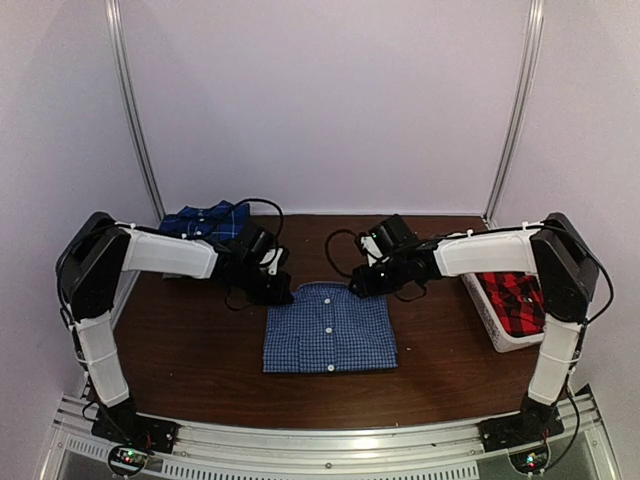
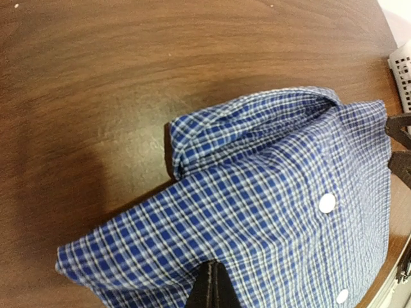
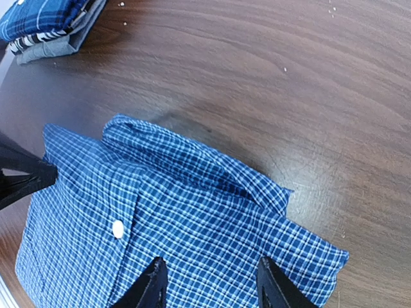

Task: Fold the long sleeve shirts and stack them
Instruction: Smooth out the square-folded shirt at the center of the board.

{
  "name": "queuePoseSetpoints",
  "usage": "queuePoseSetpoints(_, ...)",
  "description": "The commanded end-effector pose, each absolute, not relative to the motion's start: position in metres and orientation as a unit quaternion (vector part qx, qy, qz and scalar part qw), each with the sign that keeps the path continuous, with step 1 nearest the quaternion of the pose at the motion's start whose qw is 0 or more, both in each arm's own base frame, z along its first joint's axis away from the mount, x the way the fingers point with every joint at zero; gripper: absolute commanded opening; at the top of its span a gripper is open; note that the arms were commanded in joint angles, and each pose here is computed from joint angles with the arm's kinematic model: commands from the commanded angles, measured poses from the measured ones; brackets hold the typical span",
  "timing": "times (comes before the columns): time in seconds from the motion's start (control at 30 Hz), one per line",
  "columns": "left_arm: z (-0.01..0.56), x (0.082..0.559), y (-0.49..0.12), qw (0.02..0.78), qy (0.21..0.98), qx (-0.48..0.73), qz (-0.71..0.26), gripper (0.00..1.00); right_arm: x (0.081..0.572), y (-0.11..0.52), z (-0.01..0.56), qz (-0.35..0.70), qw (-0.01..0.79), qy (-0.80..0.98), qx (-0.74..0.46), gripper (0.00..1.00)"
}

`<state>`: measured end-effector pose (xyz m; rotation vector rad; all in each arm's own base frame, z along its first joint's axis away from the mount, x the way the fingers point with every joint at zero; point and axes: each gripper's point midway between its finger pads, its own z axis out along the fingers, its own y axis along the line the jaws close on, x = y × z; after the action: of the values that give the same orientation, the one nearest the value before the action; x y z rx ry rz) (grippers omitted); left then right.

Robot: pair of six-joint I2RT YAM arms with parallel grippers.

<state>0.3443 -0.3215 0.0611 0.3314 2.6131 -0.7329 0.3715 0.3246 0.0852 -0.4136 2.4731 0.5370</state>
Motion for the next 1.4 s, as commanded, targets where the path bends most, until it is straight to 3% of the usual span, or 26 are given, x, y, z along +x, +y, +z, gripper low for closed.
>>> queuePoseSetpoints(0.0,0.051,0.367,-0.332,0.205,0.933,0.111,-0.275,0.0,0.368,0.319,0.082,0.194,0.284,0.925,-0.16,0.49)
queuePoseSetpoints(0.5,0.014,0.401,-0.299,0.199,0.949,0.069,-0.234,0.0,0.399,0.293,0.012,0.2,0.228,0.946,-0.117,0.48)
queuePoseSetpoints(0.77,0.014,0.412,-0.288,0.204,0.949,0.068,-0.229,0.0,0.407,0.291,0.022,0.2,0.235,0.945,-0.107,0.47)
queuePoseSetpoints(1.1,0.059,0.426,-0.268,0.24,0.938,0.053,-0.245,0.12,0.407,0.275,0.063,0.171,0.274,0.941,-0.103,0.47)
queuePoseSetpoints(1.37,0.077,0.38,-0.265,0.221,0.925,0.05,-0.305,0.27,0.39,0.279,0.094,0.172,0.295,0.933,-0.115,0.48)
